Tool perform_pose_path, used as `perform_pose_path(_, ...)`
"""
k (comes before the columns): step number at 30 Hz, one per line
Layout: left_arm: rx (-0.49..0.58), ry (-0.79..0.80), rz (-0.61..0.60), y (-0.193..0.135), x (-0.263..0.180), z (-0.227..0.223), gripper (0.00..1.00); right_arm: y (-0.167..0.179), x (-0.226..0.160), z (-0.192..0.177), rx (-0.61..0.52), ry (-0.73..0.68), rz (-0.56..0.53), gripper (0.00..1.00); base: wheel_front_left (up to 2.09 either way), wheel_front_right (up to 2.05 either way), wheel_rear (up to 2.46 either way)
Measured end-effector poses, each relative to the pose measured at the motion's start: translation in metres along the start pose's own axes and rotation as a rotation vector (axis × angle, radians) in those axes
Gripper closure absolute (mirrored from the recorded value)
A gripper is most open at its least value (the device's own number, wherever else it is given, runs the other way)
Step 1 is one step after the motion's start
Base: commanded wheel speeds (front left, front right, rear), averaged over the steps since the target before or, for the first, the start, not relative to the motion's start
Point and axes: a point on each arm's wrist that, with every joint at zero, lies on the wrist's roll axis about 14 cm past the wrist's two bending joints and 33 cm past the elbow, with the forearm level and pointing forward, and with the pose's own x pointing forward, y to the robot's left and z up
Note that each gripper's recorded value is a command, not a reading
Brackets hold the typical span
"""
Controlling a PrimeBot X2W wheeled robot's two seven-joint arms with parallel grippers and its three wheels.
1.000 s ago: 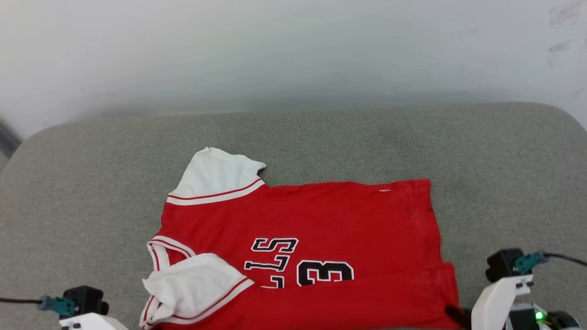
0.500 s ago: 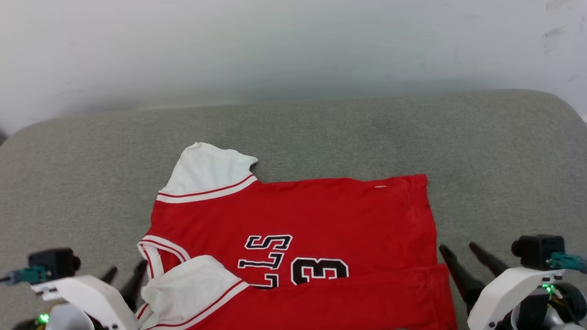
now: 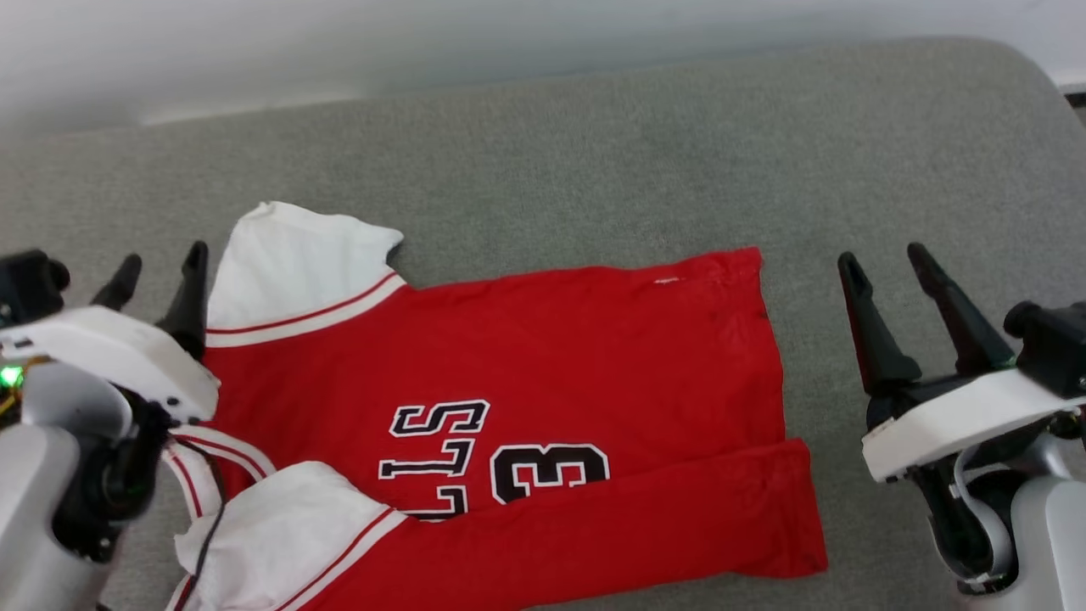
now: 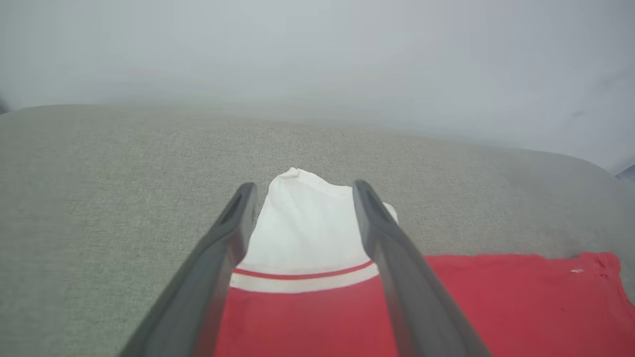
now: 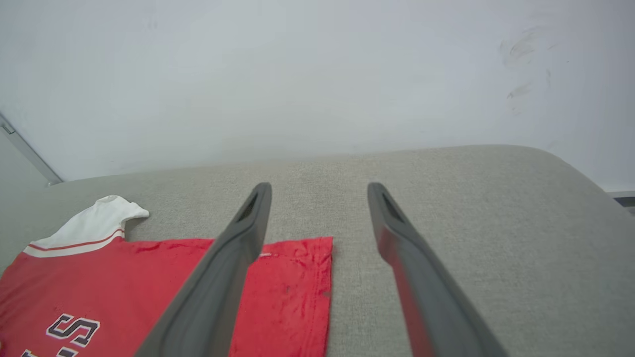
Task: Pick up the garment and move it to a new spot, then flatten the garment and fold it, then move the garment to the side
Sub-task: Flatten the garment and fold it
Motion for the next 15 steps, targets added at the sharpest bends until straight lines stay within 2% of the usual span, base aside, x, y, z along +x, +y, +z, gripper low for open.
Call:
perform_pose_path(5, 0.041, 0.121, -0.047, 0.004, 0.054, -0.014, 0.00, -0.003, 0.023, 0.001, -0.042, -0.022, 0.004, 0.00, 0.00, 0.00, 0.00)
perform_pose_path(10, 0.079, 0.345, -0.107, 0.008, 0.093, -0.047, 0.00, -0.011, 0.033, -0.011, -0.063, 0.004, -0.010, 0.00, 0.00, 0.00, 0.00)
perform_pose_path(15, 0.075, 0.533, -0.087, 0.020, 0.119, -0.061, 0.00, -0.025, 0.033, -0.028, -0.058, 0.049, -0.047, 0.00, 0.00, 0.00, 0.00)
